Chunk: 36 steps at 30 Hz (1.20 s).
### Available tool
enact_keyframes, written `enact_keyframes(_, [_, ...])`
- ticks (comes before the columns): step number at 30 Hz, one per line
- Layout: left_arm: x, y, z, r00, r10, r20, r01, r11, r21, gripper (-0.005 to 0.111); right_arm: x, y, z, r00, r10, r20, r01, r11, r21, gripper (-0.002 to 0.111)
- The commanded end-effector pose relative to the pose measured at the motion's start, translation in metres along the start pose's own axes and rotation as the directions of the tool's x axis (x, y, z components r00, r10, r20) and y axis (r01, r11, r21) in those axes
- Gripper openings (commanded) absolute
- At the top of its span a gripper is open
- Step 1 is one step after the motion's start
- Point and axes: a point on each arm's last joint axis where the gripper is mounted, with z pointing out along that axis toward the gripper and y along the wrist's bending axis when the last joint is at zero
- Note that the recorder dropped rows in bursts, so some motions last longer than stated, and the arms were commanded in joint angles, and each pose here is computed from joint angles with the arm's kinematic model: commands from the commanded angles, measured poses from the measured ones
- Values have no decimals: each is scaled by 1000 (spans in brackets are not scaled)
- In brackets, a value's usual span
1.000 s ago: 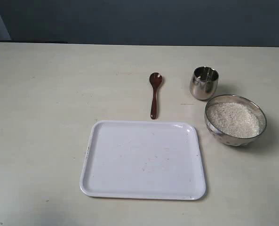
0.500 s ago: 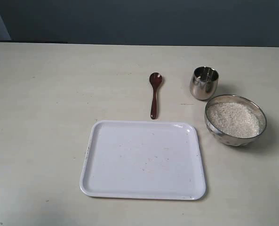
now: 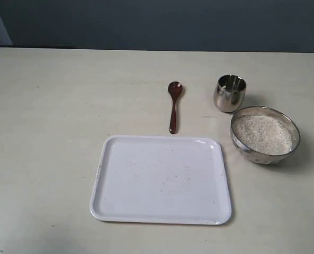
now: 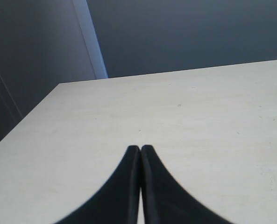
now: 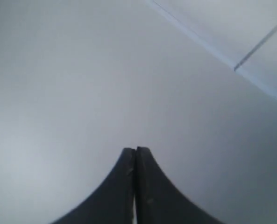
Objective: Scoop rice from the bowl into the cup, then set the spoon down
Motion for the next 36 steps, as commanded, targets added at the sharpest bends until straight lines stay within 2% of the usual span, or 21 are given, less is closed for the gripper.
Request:
enact_keyframes(1, [-2, 0, -1, 1000, -6, 8, 6, 1000, -1, 0, 22, -10, -4, 955, 178, -235, -136, 974, 183, -1])
enact_keyframes(4, [-2, 0, -1, 1000, -6, 8, 6, 1000, -1, 0, 29, -14, -7, 937, 132, -324, -58, 972, 229, -1])
enact_keyframes(7, [-2, 0, -1, 1000, -6, 8, 6, 1000, -1, 0, 31, -14, -8, 919, 149, -366, -52, 963, 263, -1])
enact_keyframes(9, [-2, 0, -1, 1000, -6, 8, 6, 1000, -1, 0, 33, -10, -11, 878, 175, -446, -40, 954, 296, -1])
enact_keyframes(10, [-2, 0, -1, 1000, -6, 8, 6, 1000, -1, 0, 35, -5, -12, 847, 148, -510, -1, 961, 276, -1])
enact_keyframes(12, [-2, 0, -1, 1000, -6, 8, 6, 1000, -1, 0, 36, 9, -16, 759, -16, -651, 114, 988, 109, -1])
enact_keyframes(13, [-2, 0, -1, 1000, -6, 8, 6, 1000, -1, 0, 37, 18, -16, 713, -85, -696, 124, 992, 6, -1])
enact_keyframes(15, [-2, 0, -1, 1000, -6, 8, 6, 1000, -1, 0, 40, 37, -13, 630, -158, -760, 69, 987, -147, -1])
enact_keyframes(16, [-2, 0, -1, 1000, -6, 8, 6, 1000, -1, 0, 42, 44, -11, 600, -151, -786, 19, 985, -174, -1])
enact_keyframes(18, [-2, 0, -1, 1000, -6, 8, 6, 1000, -1, 0, 49, 53, -3, 483, -176, -858, -14, 978, -209, -1])
enact_keyframes(21, [-2, 0, -1, 1000, -6, 8, 6, 1000, -1, 0, 62, 55, 15, 306, -202, -930, 11, 978, -209, -1])
enact_keyframes(25, [-2, 0, -1, 1000, -6, 8, 6, 1000, -1, 0, 79, 52, 51, 124, -197, -972, 83, 979, -188, -1])
enact_keyframes(28, [-2, 0, -1, 1000, -6, 8, 6, 1000, -1, 0, 91, 56, 84, -13, -191, -982, 84, 978, -191, -1])
enact_keyframes(29, [-2, 0, -1, 1000, -6, 8, 6, 1000, -1, 0, 99, 55, 95, -81, -173, -982, 71, 981, -179, -1])
enact_keyframes(31, [-2, 0, -1, 1000, -6, 8, 6, 1000, -1, 0, 113, 56, 114, -154, -191, -969, 70, 976, -204, -1])
enact_keyframes(33, [-2, 0, -1, 1000, -6, 8, 6, 1000, -1, 0, 130, 62, 131, -214, -254, -943, 78, 958, -275, -1])
enact_keyframes(36, [-2, 0, -1, 1000, -6, 8, 6, 1000, -1, 0, 158, 77, 145, -239, -386, -891, 103, 902, -419, -1])
